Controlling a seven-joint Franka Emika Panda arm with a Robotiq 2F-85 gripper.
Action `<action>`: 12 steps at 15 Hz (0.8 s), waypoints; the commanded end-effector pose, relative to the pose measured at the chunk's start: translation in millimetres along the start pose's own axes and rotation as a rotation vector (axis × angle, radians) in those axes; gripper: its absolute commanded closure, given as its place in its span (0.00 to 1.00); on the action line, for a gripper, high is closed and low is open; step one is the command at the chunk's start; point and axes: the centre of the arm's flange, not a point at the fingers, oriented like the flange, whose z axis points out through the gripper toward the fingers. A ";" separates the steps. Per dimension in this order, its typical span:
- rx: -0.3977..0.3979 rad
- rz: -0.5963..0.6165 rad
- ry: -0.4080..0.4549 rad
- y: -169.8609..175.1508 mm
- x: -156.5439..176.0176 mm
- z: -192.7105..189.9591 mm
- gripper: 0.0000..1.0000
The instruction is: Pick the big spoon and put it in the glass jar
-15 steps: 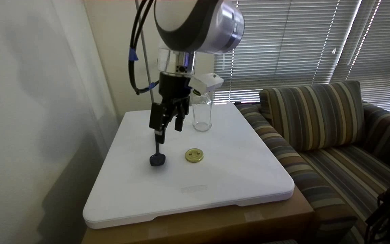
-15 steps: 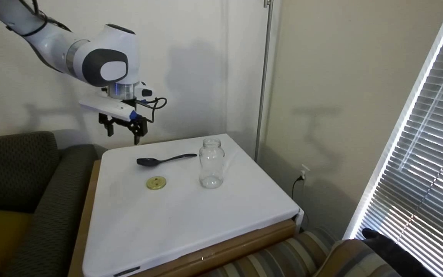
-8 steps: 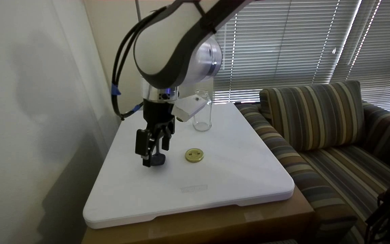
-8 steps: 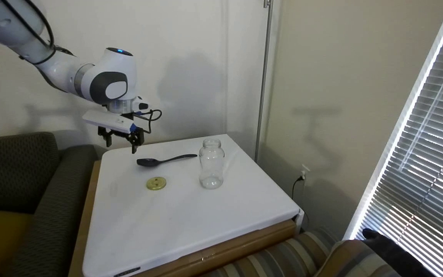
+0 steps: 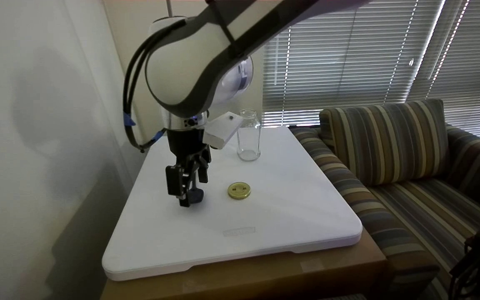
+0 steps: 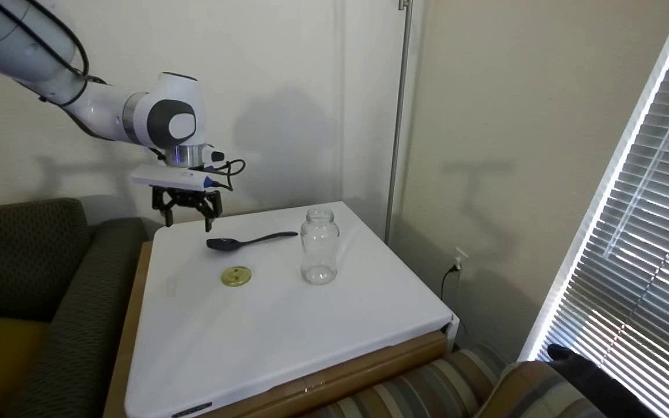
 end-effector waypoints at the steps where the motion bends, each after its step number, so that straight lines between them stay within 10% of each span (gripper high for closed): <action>1: -0.068 -0.048 -0.025 -1.8 27.8 7.2 0.00; 12: -0.242 -0.140 0.040 0.5 35.5 50.5 0.00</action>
